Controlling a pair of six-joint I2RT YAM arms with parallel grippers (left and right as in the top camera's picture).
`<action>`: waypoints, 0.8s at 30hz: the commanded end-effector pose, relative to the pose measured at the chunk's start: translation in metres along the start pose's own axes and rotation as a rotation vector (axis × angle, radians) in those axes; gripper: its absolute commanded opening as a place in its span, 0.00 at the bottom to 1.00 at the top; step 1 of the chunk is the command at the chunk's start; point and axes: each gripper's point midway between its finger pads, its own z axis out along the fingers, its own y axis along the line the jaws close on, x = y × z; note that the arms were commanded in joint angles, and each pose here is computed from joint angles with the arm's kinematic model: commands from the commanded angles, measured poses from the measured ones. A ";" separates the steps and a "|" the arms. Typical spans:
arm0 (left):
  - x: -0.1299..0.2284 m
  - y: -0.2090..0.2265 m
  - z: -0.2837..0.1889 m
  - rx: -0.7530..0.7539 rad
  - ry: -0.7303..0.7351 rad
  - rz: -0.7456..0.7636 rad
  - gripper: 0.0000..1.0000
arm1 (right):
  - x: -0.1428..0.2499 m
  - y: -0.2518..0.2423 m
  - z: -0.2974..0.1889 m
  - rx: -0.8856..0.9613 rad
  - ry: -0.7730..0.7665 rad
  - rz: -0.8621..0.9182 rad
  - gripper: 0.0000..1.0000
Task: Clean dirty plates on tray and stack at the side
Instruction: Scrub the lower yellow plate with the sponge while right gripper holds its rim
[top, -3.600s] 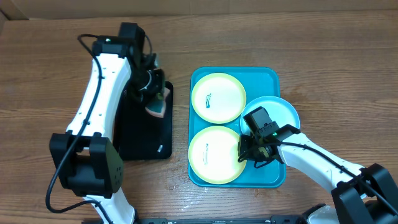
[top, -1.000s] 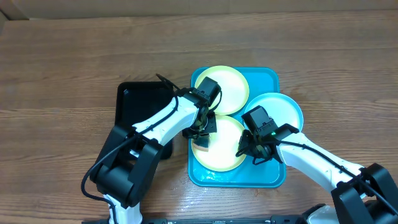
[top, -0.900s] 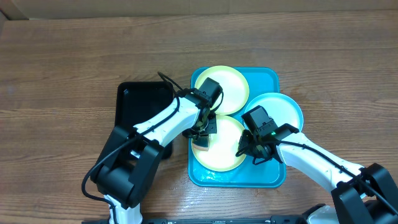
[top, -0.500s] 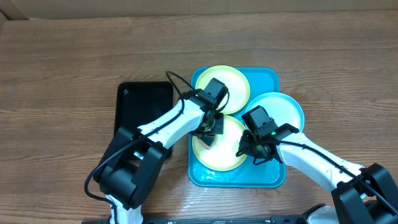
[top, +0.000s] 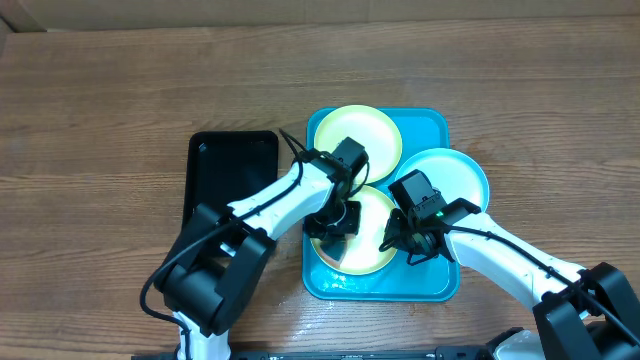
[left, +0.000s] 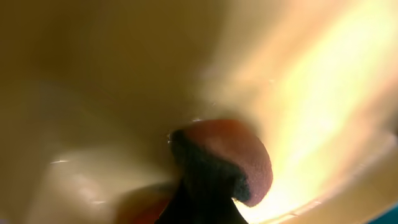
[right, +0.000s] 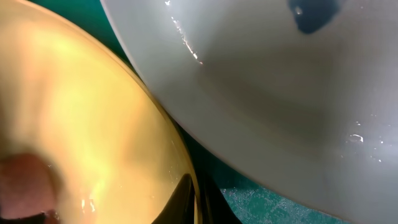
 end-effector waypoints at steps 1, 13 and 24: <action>-0.031 0.071 -0.009 -0.367 -0.161 -0.008 0.04 | -0.002 -0.025 0.008 0.110 -0.031 0.029 0.04; -0.050 0.068 -0.021 -0.391 -0.234 0.014 0.04 | -0.002 -0.026 0.008 0.114 -0.028 0.029 0.04; -0.023 -0.073 -0.006 0.305 -0.078 0.145 0.04 | 0.000 -0.027 0.008 0.120 -0.024 0.029 0.04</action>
